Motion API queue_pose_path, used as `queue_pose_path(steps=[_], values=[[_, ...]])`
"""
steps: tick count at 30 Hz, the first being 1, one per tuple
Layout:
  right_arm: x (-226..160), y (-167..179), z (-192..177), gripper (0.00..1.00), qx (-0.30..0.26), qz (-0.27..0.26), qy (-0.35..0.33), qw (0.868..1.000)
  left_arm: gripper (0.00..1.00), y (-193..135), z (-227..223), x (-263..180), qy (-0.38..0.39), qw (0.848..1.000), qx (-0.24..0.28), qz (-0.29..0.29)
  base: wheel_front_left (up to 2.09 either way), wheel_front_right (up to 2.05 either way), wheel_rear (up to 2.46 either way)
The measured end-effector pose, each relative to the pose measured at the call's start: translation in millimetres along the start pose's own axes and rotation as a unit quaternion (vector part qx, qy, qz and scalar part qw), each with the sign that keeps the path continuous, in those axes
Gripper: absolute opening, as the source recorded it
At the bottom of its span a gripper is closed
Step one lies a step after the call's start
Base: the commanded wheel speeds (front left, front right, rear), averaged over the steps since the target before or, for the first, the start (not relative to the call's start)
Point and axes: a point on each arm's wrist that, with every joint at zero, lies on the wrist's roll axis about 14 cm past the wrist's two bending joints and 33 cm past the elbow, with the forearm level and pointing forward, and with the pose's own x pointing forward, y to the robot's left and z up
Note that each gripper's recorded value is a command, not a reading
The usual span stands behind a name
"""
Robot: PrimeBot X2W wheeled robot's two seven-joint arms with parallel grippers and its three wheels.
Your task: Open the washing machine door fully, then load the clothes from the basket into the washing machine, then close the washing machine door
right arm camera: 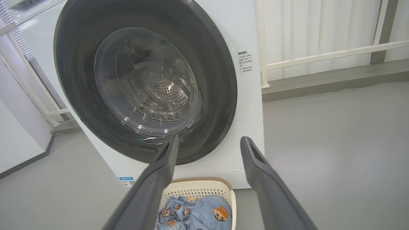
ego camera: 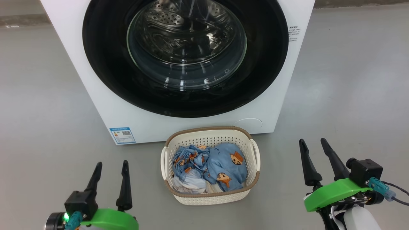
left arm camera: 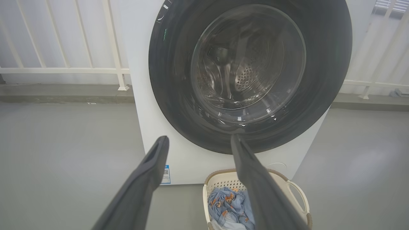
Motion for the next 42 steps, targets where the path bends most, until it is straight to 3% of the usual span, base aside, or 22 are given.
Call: queue_pose_path(steps=[42], values=[[-0.7,-4.3,-9.2,1.00,0.000,-0.007,0.016,1.000,1.00,3.1,-8.0,-1.0,0.013,1.000,-0.004,0.007,0.00,0.00,0.00]])
